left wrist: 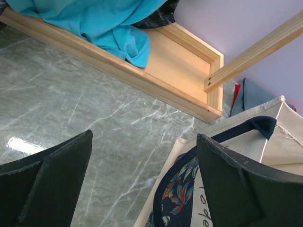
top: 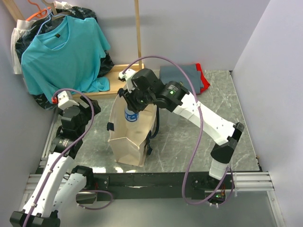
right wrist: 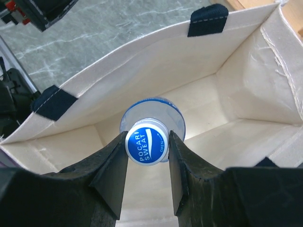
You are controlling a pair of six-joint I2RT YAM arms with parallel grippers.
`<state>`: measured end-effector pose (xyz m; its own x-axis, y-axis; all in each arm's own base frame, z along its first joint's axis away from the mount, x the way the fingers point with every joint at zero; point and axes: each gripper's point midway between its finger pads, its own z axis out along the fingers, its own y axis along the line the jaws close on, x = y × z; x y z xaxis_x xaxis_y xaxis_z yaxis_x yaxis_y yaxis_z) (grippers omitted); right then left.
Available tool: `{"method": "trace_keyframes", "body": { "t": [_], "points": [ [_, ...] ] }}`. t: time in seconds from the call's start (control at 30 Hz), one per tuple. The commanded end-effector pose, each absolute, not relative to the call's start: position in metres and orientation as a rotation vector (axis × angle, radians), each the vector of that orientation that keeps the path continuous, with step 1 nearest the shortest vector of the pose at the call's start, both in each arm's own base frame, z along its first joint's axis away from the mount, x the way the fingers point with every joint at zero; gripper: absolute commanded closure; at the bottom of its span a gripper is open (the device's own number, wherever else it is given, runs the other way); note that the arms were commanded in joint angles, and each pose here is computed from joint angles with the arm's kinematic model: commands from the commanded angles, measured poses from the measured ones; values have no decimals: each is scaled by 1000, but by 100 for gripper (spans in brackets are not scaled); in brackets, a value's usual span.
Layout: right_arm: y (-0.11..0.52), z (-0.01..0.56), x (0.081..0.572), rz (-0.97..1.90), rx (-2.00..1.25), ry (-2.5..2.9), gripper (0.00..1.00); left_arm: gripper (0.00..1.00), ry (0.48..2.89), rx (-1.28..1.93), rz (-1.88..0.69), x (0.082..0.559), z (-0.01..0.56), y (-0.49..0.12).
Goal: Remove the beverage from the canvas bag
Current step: Take out the drink from the canvas bag.
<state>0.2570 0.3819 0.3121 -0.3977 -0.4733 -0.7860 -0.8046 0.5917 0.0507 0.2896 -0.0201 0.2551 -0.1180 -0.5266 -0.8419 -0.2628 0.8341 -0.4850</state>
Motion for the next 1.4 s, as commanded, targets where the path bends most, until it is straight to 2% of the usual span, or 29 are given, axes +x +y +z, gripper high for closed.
{"method": "trace_keyframes", "body": {
  "t": [0.0, 1.37],
  "points": [
    [369, 422, 244, 716, -850, 1747, 100, 4, 1630, -632, -280, 288, 281, -17],
    [292, 477, 219, 620, -660, 1625, 100, 4, 1630, -631, -329, 285, 283, -23]
  ]
}}
